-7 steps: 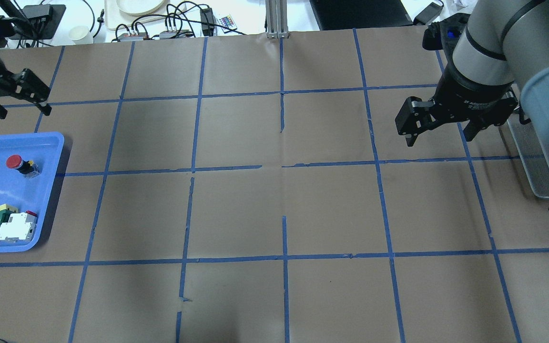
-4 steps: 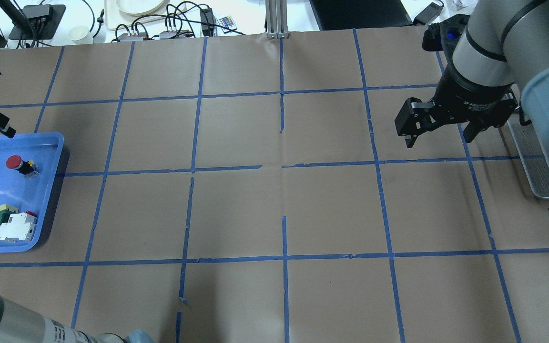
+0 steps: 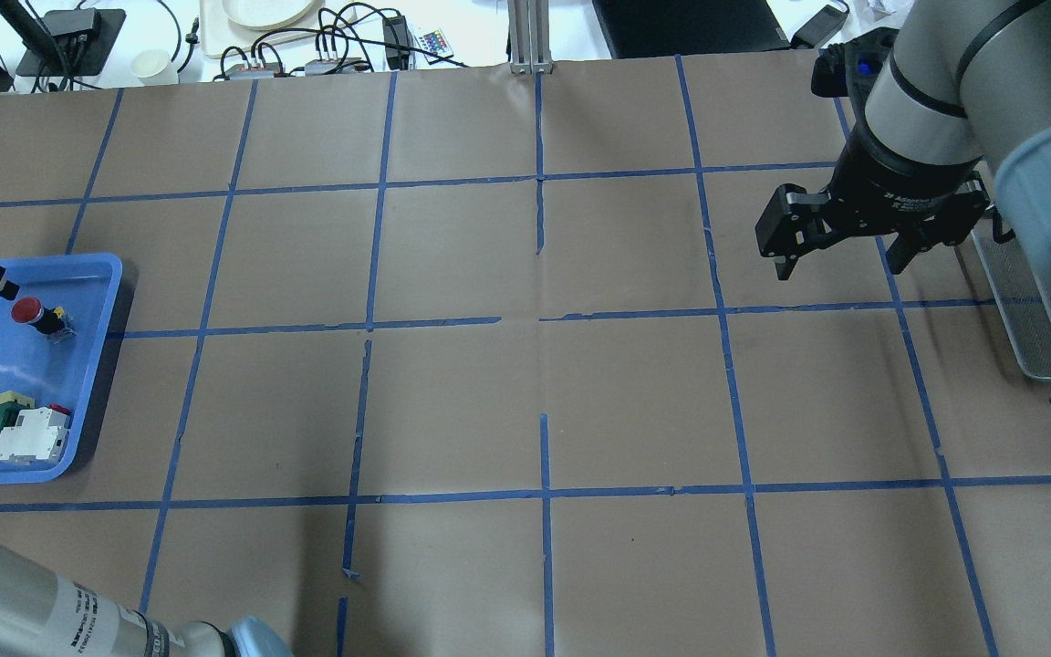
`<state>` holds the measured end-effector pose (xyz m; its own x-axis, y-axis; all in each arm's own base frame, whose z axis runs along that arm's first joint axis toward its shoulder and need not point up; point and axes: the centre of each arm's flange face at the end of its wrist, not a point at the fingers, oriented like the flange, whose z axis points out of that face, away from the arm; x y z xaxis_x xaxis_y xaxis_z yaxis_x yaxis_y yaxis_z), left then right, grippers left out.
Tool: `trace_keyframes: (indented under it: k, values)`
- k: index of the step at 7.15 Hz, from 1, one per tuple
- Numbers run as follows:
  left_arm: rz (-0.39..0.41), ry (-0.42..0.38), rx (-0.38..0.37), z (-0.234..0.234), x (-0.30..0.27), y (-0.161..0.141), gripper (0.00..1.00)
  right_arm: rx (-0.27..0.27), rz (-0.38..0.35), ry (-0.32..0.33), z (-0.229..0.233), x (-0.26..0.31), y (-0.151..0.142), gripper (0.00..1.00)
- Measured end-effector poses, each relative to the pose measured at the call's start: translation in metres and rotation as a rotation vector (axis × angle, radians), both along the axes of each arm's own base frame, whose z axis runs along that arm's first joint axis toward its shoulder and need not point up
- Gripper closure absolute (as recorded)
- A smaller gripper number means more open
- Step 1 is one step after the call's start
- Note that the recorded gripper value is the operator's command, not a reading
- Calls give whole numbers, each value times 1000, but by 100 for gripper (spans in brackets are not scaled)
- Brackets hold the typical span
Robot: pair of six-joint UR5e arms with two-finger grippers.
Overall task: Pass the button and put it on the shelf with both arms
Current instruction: 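Lower the left gripper into the tray and grasp the red-capped button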
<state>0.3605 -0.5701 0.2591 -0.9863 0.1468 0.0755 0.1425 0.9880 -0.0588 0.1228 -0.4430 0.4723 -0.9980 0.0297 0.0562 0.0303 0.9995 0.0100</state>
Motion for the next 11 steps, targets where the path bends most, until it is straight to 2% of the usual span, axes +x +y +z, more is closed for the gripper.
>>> trace_keyframes:
  k: [2, 5, 8, 9, 10, 11]
  values:
    - [32, 36, 29, 1, -11, 3, 0, -1, -28, -1, 0, 0, 0, 0]
    - [96, 61, 63, -22, -16, 7, 2, -2, -38, 6, 0, -1, -1, 0]
    - [136, 46, 53, -35, -22, 11, 16, -2, -39, 11, -1, -2, -1, 0]
    - [139, 45, 53, -36, -23, 12, 25, -2, -40, 12, -1, -2, -1, 0]
    - [139, 46, 54, -37, -24, 12, 52, -2, -40, 12, -1, -2, -1, 0]
    - [136, 40, 56, -35, -25, 13, 72, -2, -41, 12, -1, -2, -1, 0]
